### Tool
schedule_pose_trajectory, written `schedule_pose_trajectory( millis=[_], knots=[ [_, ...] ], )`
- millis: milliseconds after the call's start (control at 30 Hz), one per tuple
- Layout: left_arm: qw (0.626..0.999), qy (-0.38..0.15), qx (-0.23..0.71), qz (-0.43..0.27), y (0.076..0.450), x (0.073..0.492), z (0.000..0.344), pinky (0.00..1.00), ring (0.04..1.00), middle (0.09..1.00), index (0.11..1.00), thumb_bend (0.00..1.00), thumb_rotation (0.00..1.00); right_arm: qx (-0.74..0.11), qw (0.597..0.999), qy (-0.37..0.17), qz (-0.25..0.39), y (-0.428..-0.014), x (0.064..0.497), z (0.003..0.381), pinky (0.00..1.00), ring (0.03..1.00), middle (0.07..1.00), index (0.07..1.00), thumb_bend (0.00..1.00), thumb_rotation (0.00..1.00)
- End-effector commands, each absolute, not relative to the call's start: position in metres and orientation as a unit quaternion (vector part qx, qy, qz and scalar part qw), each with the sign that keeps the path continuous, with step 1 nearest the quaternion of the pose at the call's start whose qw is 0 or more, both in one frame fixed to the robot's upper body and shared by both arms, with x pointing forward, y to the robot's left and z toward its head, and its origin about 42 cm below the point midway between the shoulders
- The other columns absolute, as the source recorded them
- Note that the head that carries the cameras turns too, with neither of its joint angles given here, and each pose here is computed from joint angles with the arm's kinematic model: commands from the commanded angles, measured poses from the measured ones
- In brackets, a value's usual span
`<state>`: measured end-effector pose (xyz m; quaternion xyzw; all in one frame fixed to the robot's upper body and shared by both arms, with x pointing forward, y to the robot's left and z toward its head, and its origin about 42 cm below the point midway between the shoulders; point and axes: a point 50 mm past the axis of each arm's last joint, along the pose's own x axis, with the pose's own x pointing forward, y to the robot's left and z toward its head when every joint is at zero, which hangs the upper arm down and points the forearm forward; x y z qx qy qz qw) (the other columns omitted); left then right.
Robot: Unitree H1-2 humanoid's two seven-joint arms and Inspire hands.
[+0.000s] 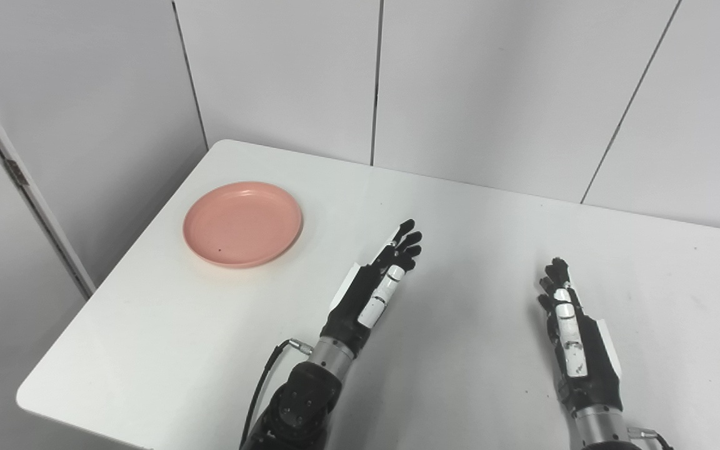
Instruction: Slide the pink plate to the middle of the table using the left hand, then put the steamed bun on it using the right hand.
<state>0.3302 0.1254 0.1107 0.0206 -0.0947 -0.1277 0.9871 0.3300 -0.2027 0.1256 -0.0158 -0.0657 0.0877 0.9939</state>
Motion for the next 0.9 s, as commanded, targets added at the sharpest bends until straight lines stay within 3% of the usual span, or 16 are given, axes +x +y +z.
schedule_pose_trajectory(
  millis=[0, 433, 867],
  knots=[
    [0.992, 0.011, 0.005, -0.122, 0.12, 0.291, 0.047, 0.91, 0.924, 0.947, 0.945, 0.51, 1.0, -0.014, 0.995, -0.052, 0.079, -0.212, 0.318, 0.111, 1.0, 1.0, 1.0, 1.0, 0.18, 1.0],
    [0.994, 0.014, 0.009, -0.111, 0.13, 0.292, 0.053, 0.9, 0.923, 0.949, 0.953, 0.54, 1.0, -0.013, 0.995, -0.054, 0.082, -0.206, 0.315, 0.114, 1.0, 1.0, 1.0, 1.0, 0.19, 1.0],
    [0.995, -0.022, -0.014, -0.096, 0.146, 0.313, 0.111, 0.94, 0.929, 0.953, 0.959, 0.49, 1.0, -0.018, 0.995, -0.049, 0.079, -0.206, 0.313, 0.117, 1.0, 1.0, 1.0, 1.0, 0.18, 1.0]
  ],
)
